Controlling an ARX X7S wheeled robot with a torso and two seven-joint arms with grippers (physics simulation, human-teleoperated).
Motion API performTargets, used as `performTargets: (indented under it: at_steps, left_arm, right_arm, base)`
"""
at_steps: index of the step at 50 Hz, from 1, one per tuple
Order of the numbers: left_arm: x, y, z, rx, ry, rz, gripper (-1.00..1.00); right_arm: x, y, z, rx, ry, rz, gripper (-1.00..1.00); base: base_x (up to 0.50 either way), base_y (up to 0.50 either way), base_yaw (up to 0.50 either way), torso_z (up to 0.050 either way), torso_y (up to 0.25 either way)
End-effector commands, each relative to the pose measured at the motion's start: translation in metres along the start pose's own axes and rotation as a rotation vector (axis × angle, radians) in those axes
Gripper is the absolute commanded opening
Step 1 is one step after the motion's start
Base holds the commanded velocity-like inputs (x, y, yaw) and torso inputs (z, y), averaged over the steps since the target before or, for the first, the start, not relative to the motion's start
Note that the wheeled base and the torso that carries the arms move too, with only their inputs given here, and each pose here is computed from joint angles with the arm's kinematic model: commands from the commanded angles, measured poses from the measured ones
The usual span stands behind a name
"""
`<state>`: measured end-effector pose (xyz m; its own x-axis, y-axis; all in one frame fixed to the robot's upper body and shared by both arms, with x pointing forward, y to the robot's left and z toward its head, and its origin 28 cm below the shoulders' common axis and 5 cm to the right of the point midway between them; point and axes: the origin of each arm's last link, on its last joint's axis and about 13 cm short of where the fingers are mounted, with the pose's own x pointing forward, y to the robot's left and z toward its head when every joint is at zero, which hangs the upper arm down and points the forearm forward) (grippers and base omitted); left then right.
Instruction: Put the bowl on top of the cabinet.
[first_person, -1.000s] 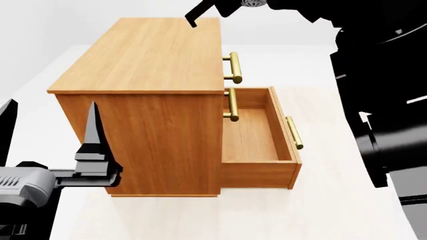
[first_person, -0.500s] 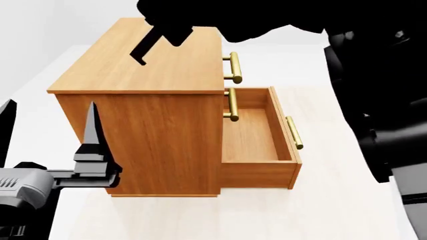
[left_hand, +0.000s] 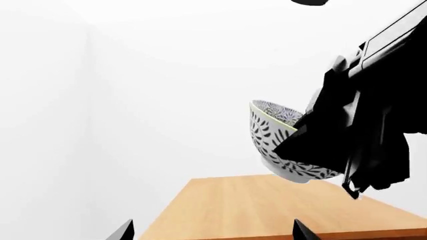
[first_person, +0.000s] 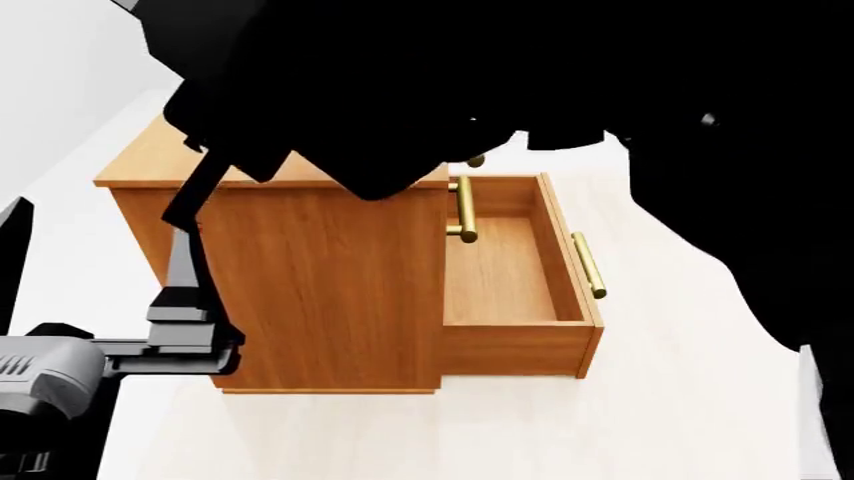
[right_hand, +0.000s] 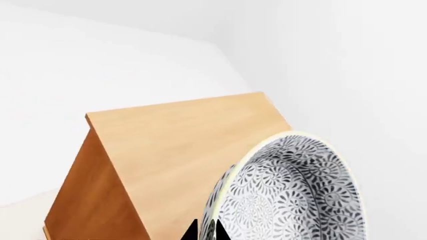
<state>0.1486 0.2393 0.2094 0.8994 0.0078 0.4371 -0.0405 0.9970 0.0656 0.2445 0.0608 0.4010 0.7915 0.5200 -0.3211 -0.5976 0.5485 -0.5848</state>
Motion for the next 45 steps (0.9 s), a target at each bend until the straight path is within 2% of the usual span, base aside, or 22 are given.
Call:
performTargets:
  at_steps: [1, 15, 22, 45]
  left_arm:
    - [0.0, 0.0, 0.001, -0.002, -0.002, 0.001, 1.0]
    - [-0.001, -0.001, 0.002, -0.001, -0.003, -0.002, 1.0]
    - [-0.001, -0.002, 0.004, -0.001, -0.003, 0.0, 1.0]
    - [-0.002, -0.002, 0.006, 0.003, -0.003, 0.015, 1.0]
  right_arm:
    - [0.009, 0.011, -0.002, -0.001, 0.006, -0.001, -1.0]
    - [0.02, 0.01, -0.008, -0.007, 0.033, -0.028, -1.0]
    - [0.031, 0.003, -0.016, -0.007, 0.062, -0.055, -1.0]
    - [0.041, -0.004, -0.026, 0.001, 0.097, -0.076, -1.0]
  base:
    - [0.0, 0.0, 0.0, 0.0, 0.0]
    - [0.0, 0.0, 0.0, 0.0, 0.001]
    - [0.0, 0.0, 0.0, 0.0, 0.0]
    - [0.0, 0.0, 0.0, 0.0, 0.0]
